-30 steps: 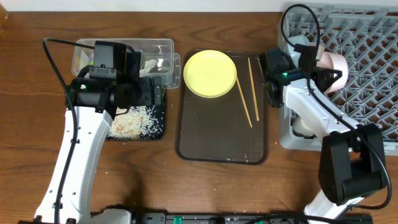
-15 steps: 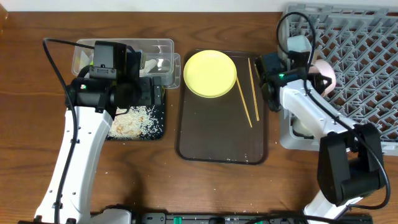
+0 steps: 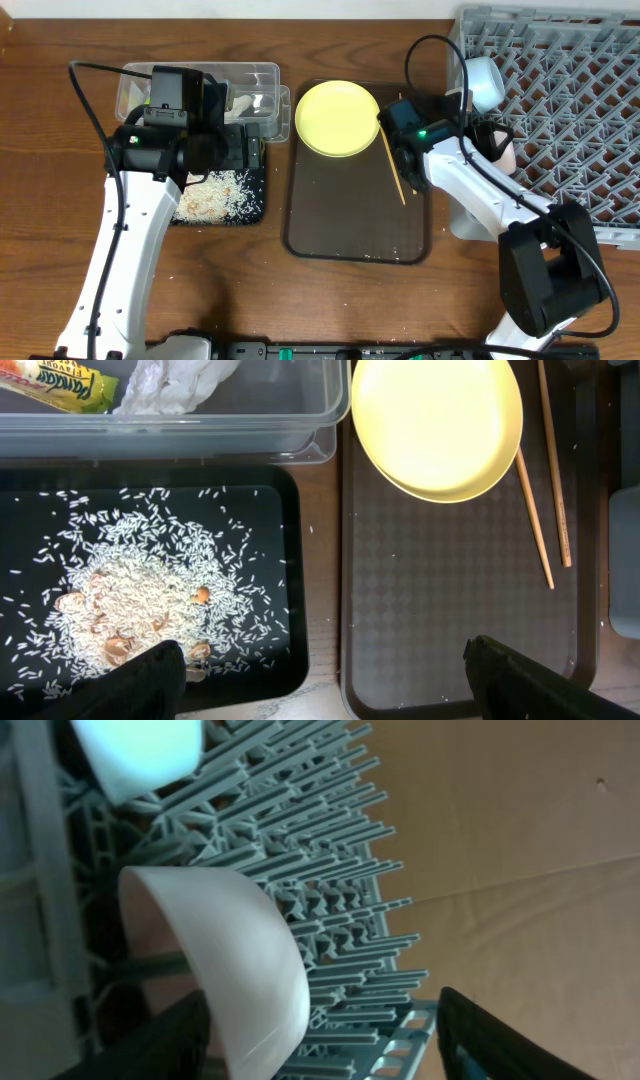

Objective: Sort waste into correct bins and load items into the dishwasher rack
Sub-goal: 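Carry the pink bowl with the right gripper into the rack, then reach the right gripper to the yellow plate and grasp its edge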

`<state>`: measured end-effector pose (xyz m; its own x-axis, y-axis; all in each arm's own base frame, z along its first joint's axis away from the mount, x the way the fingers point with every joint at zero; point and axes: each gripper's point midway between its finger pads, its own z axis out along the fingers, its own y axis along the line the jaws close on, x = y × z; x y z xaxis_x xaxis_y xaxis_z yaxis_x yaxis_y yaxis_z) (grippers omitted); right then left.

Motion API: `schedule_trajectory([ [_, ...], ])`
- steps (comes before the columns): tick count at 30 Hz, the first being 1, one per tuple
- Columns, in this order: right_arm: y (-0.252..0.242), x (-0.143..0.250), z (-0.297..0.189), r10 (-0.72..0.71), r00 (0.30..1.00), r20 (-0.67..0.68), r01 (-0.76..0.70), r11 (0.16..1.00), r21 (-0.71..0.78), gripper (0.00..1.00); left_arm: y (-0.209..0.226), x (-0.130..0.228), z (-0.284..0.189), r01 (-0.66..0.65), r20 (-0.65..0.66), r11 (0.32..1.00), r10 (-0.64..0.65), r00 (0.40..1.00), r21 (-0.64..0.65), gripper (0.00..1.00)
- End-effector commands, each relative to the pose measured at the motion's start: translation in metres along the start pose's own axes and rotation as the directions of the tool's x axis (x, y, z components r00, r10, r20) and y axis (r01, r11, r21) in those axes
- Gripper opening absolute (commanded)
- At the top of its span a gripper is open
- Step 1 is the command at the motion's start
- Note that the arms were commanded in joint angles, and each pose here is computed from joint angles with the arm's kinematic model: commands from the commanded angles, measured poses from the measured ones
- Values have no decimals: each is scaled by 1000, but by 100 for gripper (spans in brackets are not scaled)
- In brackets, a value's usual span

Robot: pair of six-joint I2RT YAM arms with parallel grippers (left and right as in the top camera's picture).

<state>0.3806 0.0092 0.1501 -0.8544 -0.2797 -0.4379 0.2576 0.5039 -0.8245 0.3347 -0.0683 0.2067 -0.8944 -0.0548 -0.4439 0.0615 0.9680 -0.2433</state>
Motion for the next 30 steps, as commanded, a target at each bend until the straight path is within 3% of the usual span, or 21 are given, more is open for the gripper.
schedule_trajectory([
  [1,-10,-22,-18,48,998,28,-45,993,-106,76,0,-4,-1,-3,7,1000,3,1000,-5,91],
  [5,-7,-49,-38,87,995,44,-69,946,-315,77,0,-4,-1,-3,7,1000,4,1000,-6,91],
  [8,2,-75,-64,150,986,69,-92,846,-525,80,0,-4,-1,-3,7,1000,3,1000,-5,91],
  [11,27,-99,-106,231,970,72,-94,633,-768,82,0,-4,-1,-3,7,1000,4,1000,-6,91],
  [15,69,-107,-149,278,961,0,-100,347,-933,64,0,-4,-1,-3,7,1000,3,1000,-5,91],
  [22,142,-70,-113,319,851,-417,-506,285,-814,60,0,-4,-1,-3,7,1000,4,1000,-6,91],
  [30,210,-39,-97,249,792,-557,-610,295,-735,54,0,-4,-1,-3,7,1000,4,1000,-5,91],
])
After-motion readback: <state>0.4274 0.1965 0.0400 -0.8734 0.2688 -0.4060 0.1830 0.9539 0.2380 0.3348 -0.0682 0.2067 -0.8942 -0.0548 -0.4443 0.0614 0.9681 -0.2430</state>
